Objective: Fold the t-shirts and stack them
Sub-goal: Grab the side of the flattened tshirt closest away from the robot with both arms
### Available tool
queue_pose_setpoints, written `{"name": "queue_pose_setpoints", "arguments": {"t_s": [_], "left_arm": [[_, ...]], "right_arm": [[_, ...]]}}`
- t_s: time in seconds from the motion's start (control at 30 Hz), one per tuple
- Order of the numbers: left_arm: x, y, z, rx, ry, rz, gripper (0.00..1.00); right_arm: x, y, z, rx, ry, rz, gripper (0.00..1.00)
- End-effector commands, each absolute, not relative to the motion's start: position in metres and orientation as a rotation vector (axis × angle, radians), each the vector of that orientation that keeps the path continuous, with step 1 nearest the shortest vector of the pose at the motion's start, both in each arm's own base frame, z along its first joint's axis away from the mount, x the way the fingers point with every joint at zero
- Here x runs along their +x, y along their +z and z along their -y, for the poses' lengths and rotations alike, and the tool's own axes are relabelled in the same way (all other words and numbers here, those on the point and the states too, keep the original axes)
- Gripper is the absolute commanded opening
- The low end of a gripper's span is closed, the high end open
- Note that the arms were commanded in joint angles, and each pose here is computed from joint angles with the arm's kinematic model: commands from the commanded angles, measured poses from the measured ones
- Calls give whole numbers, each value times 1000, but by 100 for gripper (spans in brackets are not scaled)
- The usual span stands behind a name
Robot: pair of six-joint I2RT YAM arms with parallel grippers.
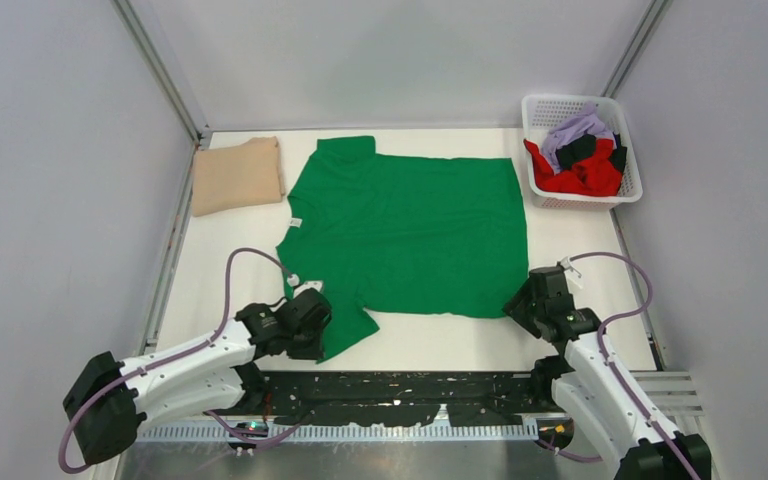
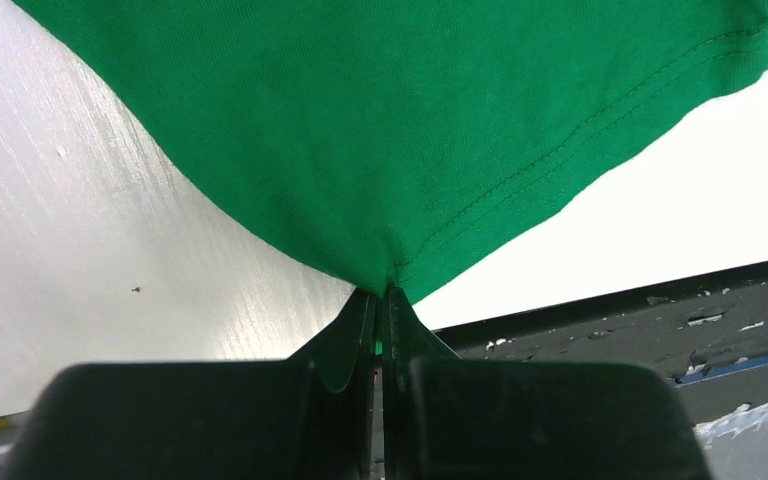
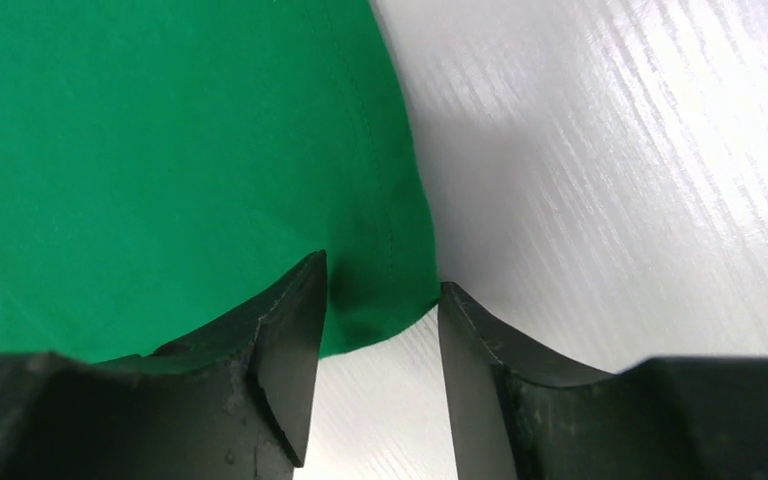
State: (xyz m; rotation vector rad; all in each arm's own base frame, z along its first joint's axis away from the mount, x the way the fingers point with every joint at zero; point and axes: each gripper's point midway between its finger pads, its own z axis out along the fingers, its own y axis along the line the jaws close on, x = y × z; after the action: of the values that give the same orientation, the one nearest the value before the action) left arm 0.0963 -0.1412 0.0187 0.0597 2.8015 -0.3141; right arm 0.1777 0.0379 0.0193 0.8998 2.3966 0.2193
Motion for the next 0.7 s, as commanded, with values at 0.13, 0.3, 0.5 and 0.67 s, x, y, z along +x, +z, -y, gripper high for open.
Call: {"name": "queue_pose_setpoints", "arguments": {"t_s": [0.13,0.3,0.5,0.67], "left_arm": [[88,22,136,34,-323,-2821,0],[64,23,132,9,-379,-2904,0],[43,33,132,-9,-509,-2935,0],[51,48,154,37,-698,-2839,0]], "right_arm": [[193,26,-25,895,124,-2351,22],[188,44,-21,875,112,-2336,5],[174,51,-25,894,152,-2347,5],[174,50,-28,870,177,-2355,5]]}}
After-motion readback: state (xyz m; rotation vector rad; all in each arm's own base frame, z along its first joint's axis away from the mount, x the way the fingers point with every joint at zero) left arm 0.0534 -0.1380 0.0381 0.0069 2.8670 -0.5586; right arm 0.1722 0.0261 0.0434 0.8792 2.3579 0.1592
